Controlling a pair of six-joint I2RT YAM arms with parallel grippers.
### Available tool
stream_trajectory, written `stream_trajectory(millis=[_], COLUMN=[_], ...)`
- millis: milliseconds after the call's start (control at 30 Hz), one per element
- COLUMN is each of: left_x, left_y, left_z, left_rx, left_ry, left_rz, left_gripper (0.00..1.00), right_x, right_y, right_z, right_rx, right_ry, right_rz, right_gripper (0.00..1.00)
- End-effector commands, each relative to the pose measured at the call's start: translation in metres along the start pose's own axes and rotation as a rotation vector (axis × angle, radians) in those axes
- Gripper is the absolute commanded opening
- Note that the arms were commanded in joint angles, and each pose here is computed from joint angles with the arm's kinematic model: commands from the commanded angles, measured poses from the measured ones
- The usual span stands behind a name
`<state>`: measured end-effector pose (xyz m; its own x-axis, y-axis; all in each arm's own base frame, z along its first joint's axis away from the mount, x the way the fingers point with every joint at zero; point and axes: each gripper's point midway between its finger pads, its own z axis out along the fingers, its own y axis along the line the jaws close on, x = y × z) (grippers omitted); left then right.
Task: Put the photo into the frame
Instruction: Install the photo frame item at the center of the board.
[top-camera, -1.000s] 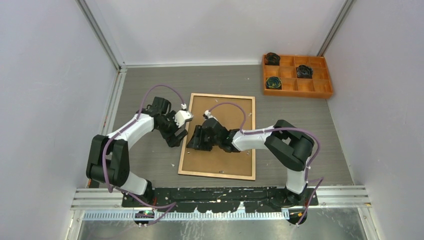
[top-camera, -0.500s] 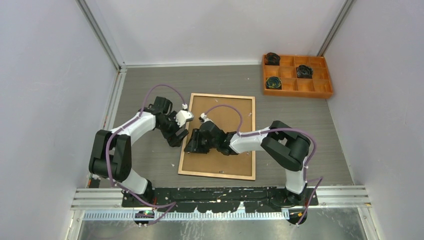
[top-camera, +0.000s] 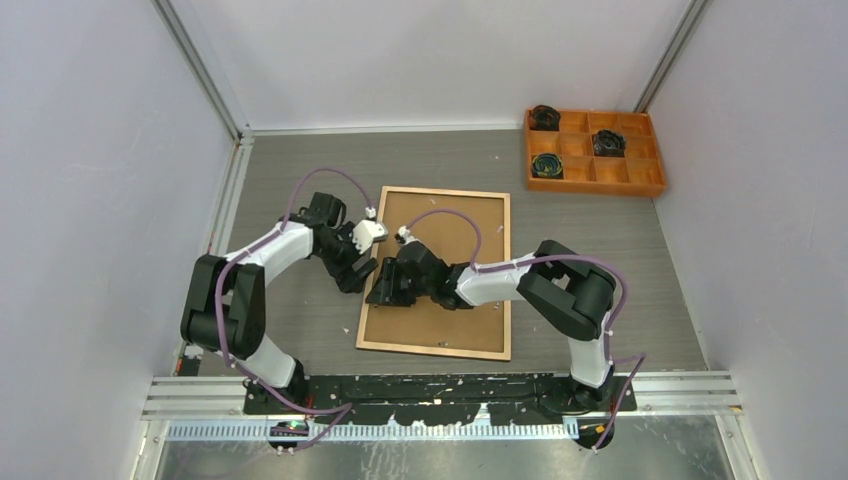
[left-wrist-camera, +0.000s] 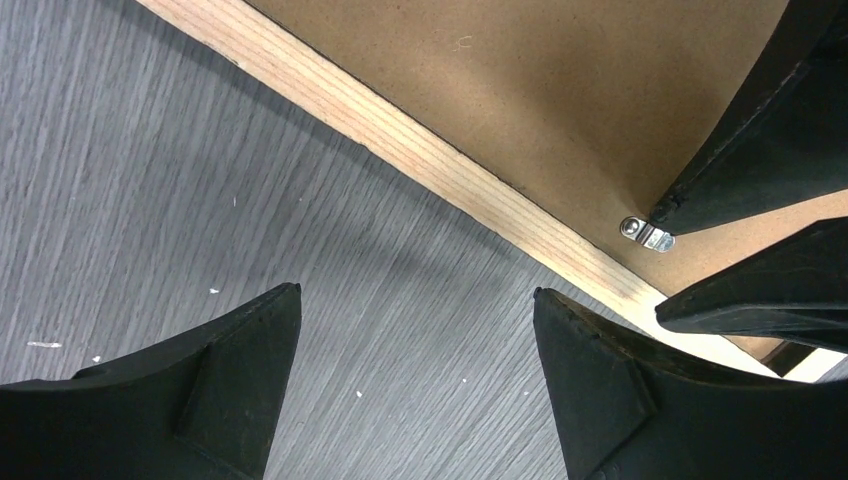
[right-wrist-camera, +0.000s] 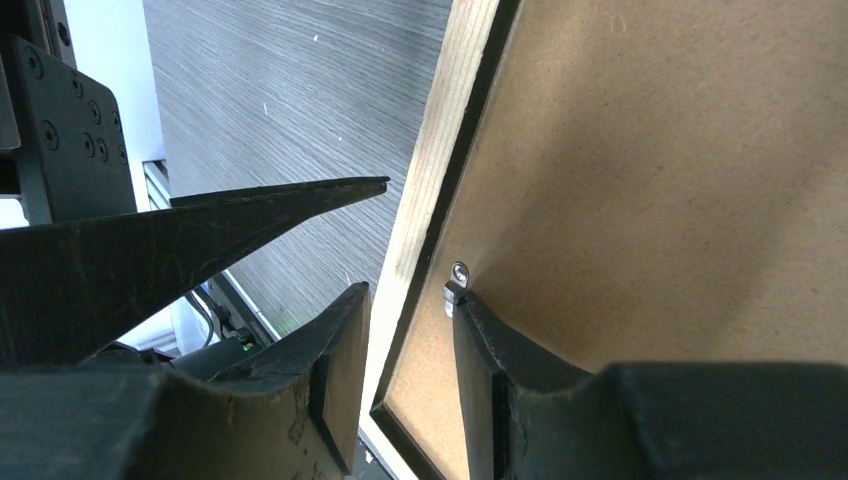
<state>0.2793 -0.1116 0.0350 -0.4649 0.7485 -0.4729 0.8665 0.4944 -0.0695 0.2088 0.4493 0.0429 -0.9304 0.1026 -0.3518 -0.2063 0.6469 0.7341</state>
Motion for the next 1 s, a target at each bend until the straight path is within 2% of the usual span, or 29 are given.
stream_trajectory(millis=[0, 667, 967], left_x=[-0.016, -0.014, -0.014], left_y=[0.006, 0.005, 0.004], left_z=[-0.002, 0.004, 0.004], left_rx=[-0.001, 0.012, 0.015], left_ry=[-0.05, -0.038, -0.037], left_rz=[0.007, 0.018, 0.018], left_gripper=[0.87, 0.87, 0.87], right_x=[-0.001, -0.009, -0.016], right_y=[0.004, 0.002, 0.016], right_z=[0.007, 0.02, 0.006], right_rx=[-0.006, -0.023, -0.086], right_ry=[-0.012, -0.064, -0.106], right_rz=[-0.02, -0.007, -0.028], right_gripper=[0.41, 0.4, 0.43])
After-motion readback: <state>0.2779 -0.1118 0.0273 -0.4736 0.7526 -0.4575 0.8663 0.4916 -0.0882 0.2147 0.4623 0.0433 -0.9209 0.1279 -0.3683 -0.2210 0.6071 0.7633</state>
